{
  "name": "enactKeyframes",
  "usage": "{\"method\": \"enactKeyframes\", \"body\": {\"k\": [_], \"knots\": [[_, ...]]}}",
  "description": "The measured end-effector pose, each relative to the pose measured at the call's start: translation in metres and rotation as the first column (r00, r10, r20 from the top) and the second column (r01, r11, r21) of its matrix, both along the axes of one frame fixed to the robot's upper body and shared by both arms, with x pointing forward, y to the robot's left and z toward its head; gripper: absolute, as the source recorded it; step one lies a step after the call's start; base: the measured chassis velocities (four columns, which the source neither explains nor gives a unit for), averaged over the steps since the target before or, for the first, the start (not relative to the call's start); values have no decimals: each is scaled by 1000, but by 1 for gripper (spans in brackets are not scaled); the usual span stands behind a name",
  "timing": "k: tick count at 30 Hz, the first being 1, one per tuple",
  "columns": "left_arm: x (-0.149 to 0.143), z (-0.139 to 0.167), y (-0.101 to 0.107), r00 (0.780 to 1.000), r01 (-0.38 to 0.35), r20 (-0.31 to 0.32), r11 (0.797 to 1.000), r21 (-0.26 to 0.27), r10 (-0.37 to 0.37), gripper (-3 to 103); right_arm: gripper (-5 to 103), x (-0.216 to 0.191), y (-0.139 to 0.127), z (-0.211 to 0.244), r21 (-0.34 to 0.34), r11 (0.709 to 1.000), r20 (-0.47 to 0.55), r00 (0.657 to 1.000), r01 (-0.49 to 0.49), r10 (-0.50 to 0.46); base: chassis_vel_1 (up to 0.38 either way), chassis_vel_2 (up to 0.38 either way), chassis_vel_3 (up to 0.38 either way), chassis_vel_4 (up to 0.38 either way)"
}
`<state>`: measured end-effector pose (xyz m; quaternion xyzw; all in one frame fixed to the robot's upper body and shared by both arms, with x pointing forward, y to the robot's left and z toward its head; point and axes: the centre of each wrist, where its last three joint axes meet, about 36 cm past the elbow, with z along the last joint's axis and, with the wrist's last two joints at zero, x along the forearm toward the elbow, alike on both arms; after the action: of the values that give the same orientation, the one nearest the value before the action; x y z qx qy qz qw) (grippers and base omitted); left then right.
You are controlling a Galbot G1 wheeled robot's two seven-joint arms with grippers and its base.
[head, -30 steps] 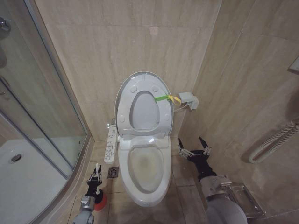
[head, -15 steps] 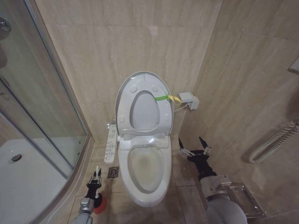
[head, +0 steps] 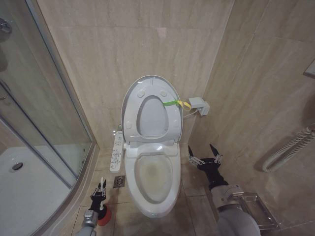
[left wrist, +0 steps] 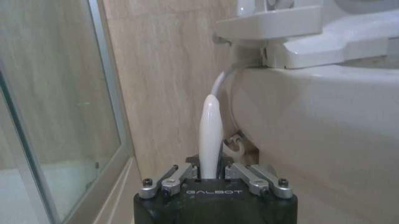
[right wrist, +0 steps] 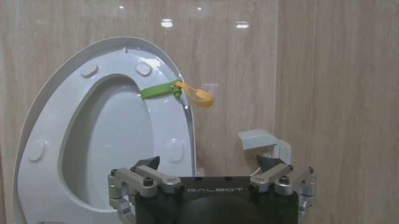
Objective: Open the toilet lid, clean the toilet bowl with a toilet brush, close the toilet lid, and flush.
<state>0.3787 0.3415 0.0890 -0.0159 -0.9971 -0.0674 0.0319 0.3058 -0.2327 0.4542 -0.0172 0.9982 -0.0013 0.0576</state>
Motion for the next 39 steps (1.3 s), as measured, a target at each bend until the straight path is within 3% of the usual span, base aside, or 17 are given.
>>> {"method": "enactKeyframes", "body": {"k": [9,24,25,31,32,39], "knots": [[-10,-9,6,999,1,-45,1000,20,-1,19,100,0,0,0,0,1000,0,1000,0,0,0,0,0,0],[-13,-5,2,1000,-8,-21,999,40,9,19,100,0,0,0,0,1000,0,1000,0,0,0,0,0,0],[-13,-5,1,1000,-9,-17,999,39,10,37,100,0,0,0,0,1000,0,1000,0,0,0,0,0,0],[-16,-1,-4,1000,-10,6,999,33,10,37,100,0,0,0,0,1000,0,1000,0,0,0,0,0,0],[-18,0,-6,1000,-10,12,999,31,10,65,100,0,0,0,0,1000,0,1000,0,0,0,0,0,0],[-37,5,-13,999,-10,38,1000,21,10,65,100,0,0,0,0,1000,0,1000,0,0,0,0,0,0]]}}
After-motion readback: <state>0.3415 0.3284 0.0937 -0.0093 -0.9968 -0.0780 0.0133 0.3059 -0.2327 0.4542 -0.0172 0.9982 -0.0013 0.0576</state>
